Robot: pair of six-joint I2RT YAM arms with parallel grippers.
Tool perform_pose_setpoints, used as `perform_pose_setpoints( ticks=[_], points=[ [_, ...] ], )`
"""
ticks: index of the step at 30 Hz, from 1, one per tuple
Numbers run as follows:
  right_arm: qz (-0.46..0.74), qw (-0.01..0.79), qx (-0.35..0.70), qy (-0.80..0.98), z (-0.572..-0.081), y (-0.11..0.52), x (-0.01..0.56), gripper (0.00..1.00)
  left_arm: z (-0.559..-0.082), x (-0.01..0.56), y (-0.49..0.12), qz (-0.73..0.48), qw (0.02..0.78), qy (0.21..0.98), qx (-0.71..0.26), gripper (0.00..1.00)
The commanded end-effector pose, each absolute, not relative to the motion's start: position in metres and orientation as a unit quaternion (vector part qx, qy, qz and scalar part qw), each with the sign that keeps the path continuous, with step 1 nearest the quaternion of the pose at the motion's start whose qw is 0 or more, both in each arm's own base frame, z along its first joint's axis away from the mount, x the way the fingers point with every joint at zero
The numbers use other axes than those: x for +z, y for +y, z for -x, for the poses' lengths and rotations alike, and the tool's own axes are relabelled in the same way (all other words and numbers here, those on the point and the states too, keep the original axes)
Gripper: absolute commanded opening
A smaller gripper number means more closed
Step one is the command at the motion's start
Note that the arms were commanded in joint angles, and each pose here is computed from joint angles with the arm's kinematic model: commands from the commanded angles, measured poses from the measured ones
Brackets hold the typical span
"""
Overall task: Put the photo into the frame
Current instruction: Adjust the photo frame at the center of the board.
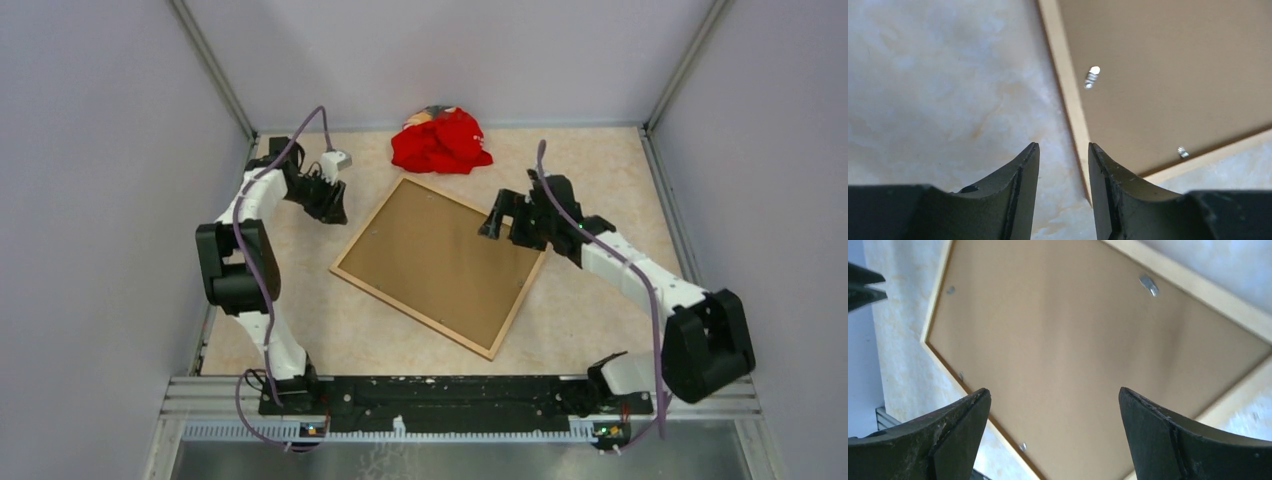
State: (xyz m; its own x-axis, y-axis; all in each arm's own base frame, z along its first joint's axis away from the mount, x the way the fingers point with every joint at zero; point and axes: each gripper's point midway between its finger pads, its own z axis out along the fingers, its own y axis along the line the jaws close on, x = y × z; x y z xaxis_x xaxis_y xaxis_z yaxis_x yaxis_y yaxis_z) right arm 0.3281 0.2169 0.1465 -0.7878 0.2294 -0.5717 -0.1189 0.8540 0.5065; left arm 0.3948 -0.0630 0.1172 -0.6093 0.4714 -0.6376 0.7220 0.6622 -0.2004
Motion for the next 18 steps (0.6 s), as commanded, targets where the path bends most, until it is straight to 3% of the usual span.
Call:
perform_pose_setpoints(
  ticks=[1, 9, 18],
  points=[
    [-0.09, 0.317, 0.26, 0.908, -0.298, 0.182, 0.131, 0.99, -0.415, 0.083, -0.047, -0.288, 0.259, 0.897, -0.214, 0.47],
    [-0.165, 0.283, 0.277, 0.903, -0.269, 0.141, 0.087, 0.99, -0.409, 0.046, -0.051, -0.267, 0.23, 0.904, -0.242, 0.32],
    [-0.175, 0.281, 0.283, 0.9, -0.292, 0.14, 0.071, 0.99, -0.379, 0.024, -0.061, -0.29, 0.195, 0.897, -0.271, 0.2]
  ],
)
